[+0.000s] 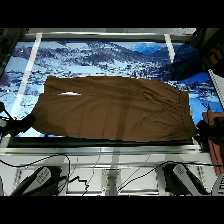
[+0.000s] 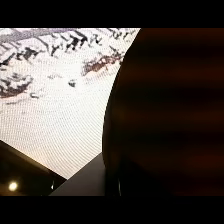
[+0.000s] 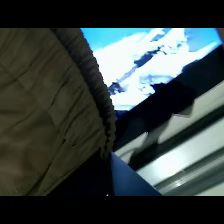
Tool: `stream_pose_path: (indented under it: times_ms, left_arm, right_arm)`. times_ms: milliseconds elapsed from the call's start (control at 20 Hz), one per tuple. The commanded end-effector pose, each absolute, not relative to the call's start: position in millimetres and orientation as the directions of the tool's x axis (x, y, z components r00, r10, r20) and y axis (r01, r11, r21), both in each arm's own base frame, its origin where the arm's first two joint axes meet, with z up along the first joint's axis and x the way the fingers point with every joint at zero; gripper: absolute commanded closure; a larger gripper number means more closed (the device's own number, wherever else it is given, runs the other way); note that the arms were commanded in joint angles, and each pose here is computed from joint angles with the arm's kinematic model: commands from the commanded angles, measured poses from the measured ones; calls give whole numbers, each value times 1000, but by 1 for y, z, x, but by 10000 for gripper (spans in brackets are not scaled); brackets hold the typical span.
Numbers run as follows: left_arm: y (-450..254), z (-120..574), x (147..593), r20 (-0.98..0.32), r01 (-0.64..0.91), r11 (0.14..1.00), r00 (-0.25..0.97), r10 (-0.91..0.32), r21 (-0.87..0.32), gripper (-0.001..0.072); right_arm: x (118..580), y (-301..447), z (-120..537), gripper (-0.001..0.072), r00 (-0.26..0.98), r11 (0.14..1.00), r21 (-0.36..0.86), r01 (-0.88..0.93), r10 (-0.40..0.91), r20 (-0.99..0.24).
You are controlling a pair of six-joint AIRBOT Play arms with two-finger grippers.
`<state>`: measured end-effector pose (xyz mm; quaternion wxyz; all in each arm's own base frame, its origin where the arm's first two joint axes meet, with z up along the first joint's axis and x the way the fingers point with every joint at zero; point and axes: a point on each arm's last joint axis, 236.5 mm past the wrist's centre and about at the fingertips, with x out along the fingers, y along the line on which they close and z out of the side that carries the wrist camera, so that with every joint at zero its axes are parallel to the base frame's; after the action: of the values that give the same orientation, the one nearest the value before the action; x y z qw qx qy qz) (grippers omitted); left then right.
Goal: Fold the clothes and pants, and hang the long-sleeved shirts on hangers.
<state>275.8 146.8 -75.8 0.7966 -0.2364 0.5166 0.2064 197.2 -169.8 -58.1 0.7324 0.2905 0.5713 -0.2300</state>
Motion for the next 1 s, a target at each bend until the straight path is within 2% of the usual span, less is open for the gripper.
stream_pose_path:
  times_ms: [0,100,250,400,450,550,600,650,700,750,800,850,950]
  left_arm:
    - [154,-81,262,-938,-606,787,327,117,-113,683]
    - [154,-79,257,-943,-607,788,310,122,-97,683]
    - [167,-62,253,-925,-609,792,325,195,-47,683]
    - [167,-50,250,-916,-611,790,341,214,-43,682]
    - [167,-49,249,-915,-612,790,341,214,-43,682]
    - [167,-49,249,-915,-612,790,341,214,-43,676]
    - [166,-50,248,-918,-612,789,336,211,-43,602]
    - [164,-51,246,-924,-613,788,326,201,-45,371]
    - [161,-52,243,-931,-614,788,312,190,-45,107]
    - [160,-52,241,-935,-616,787,304,184,-45,85]
    - [160,-50,242,-934,-626,778,305,184,-51,84]
    - [161,-46,245,-931,-636,769,316,185,-63,84]
    - [164,-33,256,-917,-649,755,352,190,-92,85]
  right_arm:
    - [165,-185,-63,677,106,738,19,674,-71,-992]
    - [163,-183,-63,677,100,737,22,676,-62,-993]
    - [164,-184,-63,676,104,737,22,676,-65,-992]
    - [176,-190,-61,657,152,731,38,681,-90,-984]
    - [178,-192,-60,589,159,731,37,682,-99,-982]
    - [184,-198,-54,221,180,732,36,680,-119,-976]
    - [189,-200,-49,142,198,744,42,667,-122,-972]
    - [195,-200,-42,143,219,743,60,667,-118,-969]
    - [202,-202,-32,144,246,743,77,665,-120,-962]
    - [215,-207,-19,183,292,755,95,649,-132,-947]
    - [229,-213,-5,338,348,783,102,614,-152,-925]
    - [244,-221,8,441,400,804,104,585,-175,-899]
    - [270,-235,23,441,465,798,147,584,-181,-867]
